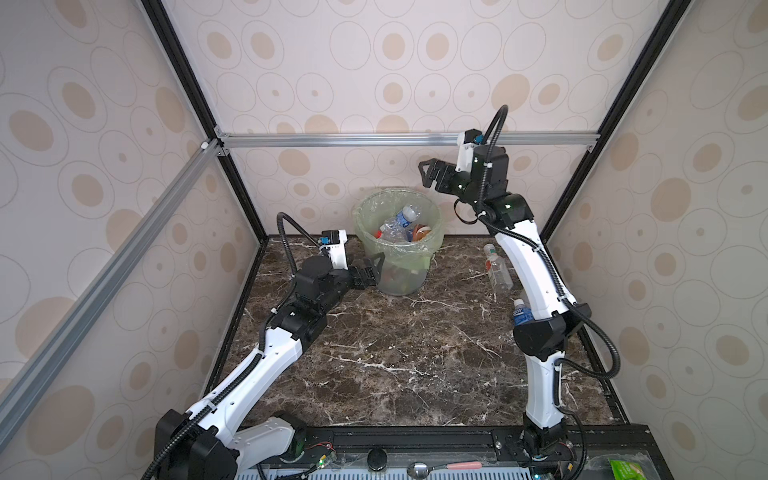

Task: Throw the plastic bottles in the bin
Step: 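Open the right gripper to drop the bottle into the bin and withdraw, then lower the right gripper onto the Pocari Sweat bottle lying on the table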

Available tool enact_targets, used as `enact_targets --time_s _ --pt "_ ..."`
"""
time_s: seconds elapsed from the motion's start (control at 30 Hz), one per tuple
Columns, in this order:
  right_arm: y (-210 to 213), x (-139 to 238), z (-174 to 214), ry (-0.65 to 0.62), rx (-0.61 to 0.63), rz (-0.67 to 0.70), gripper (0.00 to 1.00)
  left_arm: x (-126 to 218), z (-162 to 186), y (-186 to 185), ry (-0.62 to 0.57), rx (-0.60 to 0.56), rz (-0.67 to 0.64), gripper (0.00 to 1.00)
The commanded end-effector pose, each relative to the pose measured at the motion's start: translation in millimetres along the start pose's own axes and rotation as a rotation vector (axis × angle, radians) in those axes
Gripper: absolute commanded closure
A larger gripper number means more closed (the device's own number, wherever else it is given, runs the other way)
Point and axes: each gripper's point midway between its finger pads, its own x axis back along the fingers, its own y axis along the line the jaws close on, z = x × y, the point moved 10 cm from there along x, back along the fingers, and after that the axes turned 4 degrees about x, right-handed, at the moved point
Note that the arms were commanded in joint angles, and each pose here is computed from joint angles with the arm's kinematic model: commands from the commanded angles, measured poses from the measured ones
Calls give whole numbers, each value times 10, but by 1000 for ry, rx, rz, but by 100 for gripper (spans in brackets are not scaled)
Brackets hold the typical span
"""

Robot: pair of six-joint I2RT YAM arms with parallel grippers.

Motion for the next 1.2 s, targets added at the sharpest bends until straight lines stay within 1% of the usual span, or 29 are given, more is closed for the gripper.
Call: enact_targets --time_s 0.0,0.1,0.17,0.3,0.43,0.53,0.63,0.73,0.83,0.93,1.1,1.17 --pt "8 142 -52 -8 56 33 1 86 -114 -57 -52 15 34 1" --pt "-11 306 -79 -5 90 70 1 94 -114 -71 -49 17 48 1" --pt "-65 408 -49 20 106 104 0 85 -102 -86 -43 20 66 1" --pt "-414 663 238 138 104 241 0 68 -24 -189 -32 4 103 1" --pt "-877 1074 625 221 69 407 0 -16 115 -342 -4 -10 154 1" --pt "-1182 1457 967 305 39 539 0 -127 331 -523 49 -12 215 1" --pt "-1422 1830 1340 392 1 641 0 -227 516 -768 78 -34 289 1" --pt "-1615 2099 1679 473 -82 702 0 -345 697 -891 124 -23 343 1" --pt "-1735 2266 1966 536 -114 757 0 -450 823 -958 164 -2 385 1" --pt "-1876 2345 2204 601 -153 796 0 -482 920 -1027 193 11 419 1" --pt "-2133 2336 2578 687 -261 798 0 -526 1073 -1057 251 8 429 1" --pt "-2203 2312 2678 723 -274 815 0 -546 1123 -1060 272 8 428 1"
